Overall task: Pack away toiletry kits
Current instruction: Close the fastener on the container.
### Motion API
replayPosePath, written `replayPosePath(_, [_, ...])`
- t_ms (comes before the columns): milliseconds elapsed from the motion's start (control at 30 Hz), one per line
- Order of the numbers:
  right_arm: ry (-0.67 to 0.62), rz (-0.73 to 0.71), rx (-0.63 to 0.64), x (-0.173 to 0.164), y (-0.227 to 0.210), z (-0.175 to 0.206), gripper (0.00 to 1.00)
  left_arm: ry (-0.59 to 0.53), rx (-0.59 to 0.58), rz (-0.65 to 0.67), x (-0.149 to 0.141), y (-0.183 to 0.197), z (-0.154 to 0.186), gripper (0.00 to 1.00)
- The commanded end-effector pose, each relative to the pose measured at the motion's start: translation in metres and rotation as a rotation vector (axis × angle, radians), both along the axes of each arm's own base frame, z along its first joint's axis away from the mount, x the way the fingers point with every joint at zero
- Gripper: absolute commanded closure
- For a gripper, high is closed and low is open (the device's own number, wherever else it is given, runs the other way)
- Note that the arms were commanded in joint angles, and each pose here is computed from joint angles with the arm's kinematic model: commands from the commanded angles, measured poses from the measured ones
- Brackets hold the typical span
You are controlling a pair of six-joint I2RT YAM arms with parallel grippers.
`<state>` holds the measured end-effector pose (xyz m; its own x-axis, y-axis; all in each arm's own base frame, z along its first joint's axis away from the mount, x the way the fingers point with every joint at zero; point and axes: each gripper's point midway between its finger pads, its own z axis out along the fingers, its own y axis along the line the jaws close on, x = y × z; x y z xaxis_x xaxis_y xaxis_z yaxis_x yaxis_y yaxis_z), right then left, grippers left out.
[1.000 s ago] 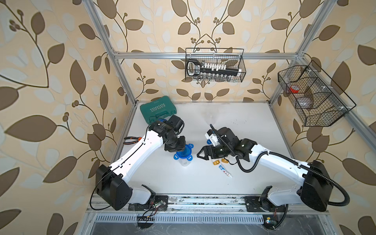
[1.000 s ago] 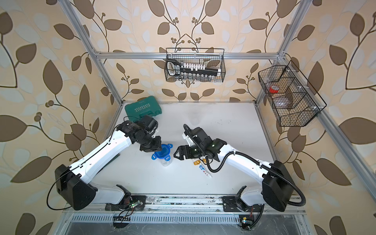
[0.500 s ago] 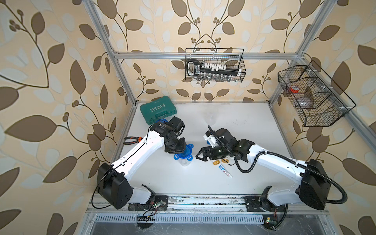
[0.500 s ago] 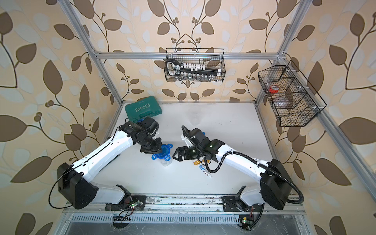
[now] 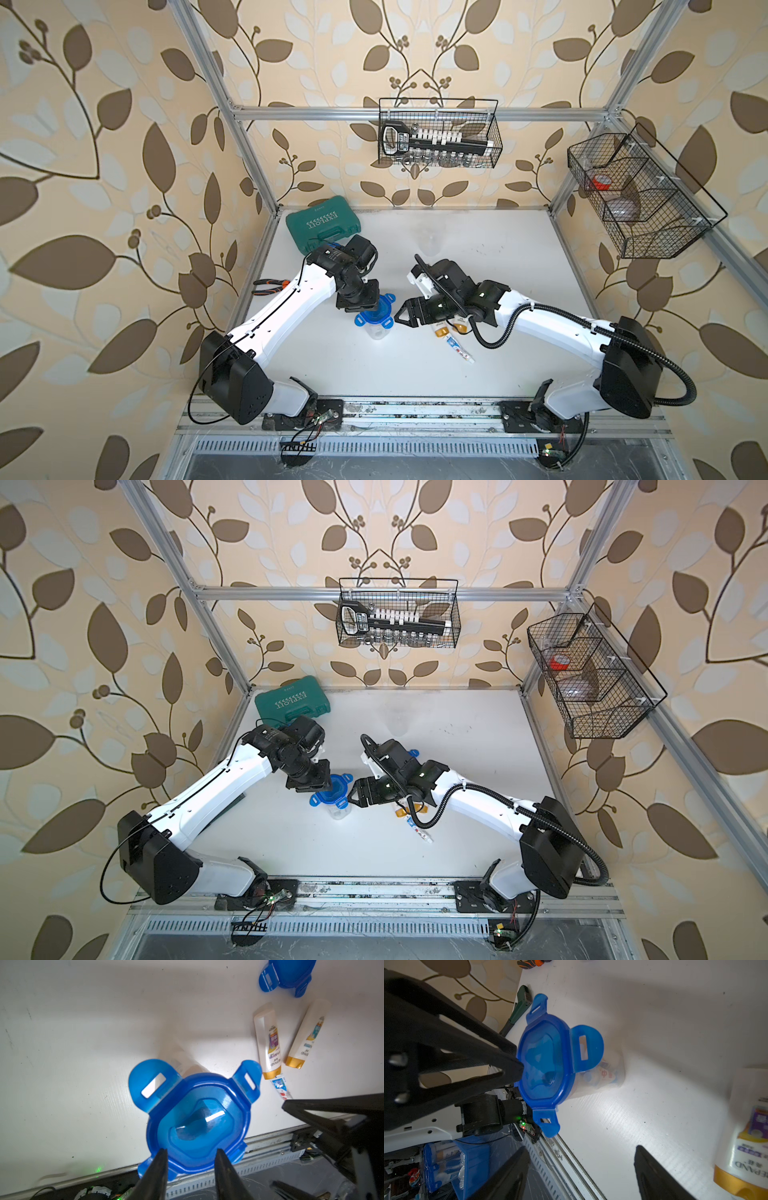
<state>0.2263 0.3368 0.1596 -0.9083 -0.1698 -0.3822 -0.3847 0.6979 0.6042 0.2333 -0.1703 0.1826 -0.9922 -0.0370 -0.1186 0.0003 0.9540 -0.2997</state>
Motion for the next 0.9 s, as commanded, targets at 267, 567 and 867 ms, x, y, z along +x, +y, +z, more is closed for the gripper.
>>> replayPosePath(267, [0.002,0.050,-0.014,0.002,0.013,-0.011,0.31,-0.064,0.075,-0.028,0.032,-0.003,0.003,0.43])
replayPosePath(567, [0.007,0.080,-0.008,0.006,0.023,-0.014,0.32,-0.066,0.113,-0.043,0.039,-0.001,-0.010,0.33])
replayPosePath(867, [0.019,0.087,-0.023,0.007,0.026,-0.025,0.32,-0.033,0.109,-0.048,0.032,0.000,-0.024,0.33])
